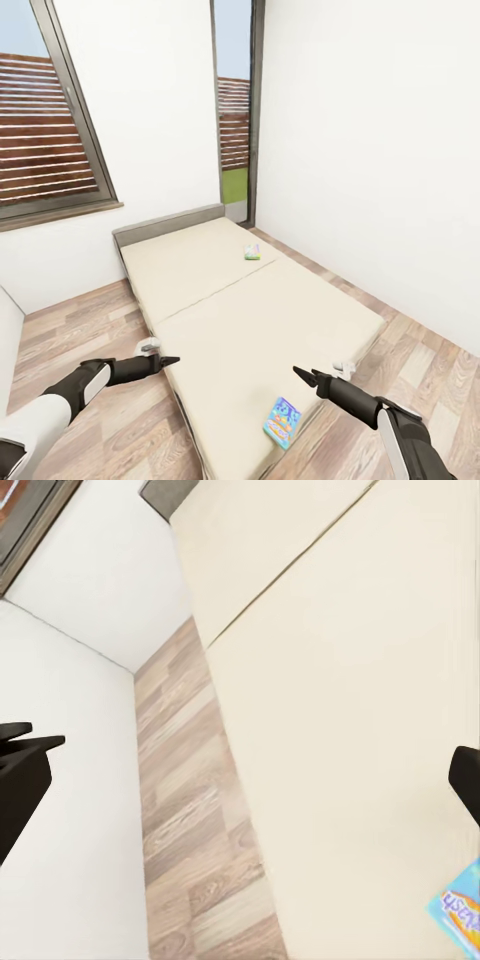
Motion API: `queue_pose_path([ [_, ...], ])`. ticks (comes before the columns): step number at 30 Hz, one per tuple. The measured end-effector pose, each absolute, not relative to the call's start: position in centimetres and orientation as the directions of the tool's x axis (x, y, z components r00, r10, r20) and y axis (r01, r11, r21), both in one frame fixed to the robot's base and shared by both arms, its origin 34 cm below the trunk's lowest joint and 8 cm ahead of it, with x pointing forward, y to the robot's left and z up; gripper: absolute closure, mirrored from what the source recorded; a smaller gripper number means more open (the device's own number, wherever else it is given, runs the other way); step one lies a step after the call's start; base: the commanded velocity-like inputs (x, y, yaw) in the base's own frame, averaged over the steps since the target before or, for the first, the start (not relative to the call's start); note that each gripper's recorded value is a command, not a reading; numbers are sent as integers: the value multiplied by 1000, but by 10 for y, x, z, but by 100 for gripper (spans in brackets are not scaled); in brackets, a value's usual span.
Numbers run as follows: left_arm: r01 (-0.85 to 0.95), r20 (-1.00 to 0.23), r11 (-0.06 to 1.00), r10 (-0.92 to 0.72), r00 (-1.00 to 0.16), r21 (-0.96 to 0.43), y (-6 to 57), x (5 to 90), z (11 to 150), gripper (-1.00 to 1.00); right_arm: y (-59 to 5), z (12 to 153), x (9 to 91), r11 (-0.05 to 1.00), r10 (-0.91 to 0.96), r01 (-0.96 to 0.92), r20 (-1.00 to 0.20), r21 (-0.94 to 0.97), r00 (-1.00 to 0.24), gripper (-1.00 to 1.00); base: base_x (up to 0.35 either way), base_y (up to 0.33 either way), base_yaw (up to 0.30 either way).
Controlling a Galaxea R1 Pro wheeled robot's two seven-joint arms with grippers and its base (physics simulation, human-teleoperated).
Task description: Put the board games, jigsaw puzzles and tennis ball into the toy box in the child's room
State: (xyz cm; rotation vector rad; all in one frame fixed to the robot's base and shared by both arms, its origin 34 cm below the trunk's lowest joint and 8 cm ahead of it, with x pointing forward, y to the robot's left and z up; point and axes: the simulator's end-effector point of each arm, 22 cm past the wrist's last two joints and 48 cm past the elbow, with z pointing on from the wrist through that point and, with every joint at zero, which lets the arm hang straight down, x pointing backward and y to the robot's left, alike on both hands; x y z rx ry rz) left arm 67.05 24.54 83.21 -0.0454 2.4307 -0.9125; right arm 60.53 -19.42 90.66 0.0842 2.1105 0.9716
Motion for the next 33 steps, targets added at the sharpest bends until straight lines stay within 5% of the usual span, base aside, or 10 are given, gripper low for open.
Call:
queue_pose_path([
  [22, 159, -478, 767, -211, -852, -622, 240, 671, 833, -100, -194, 907, 605, 703, 360, -250, -636, 666, -682, -100, 0, -297, 6],
  [33, 161, -479, 766, -210, -853, -622, 239, 670, 833, -100, -194, 908, 606, 705, 360, -251, -639, 664, -680, -100, 0, -304, 195],
])
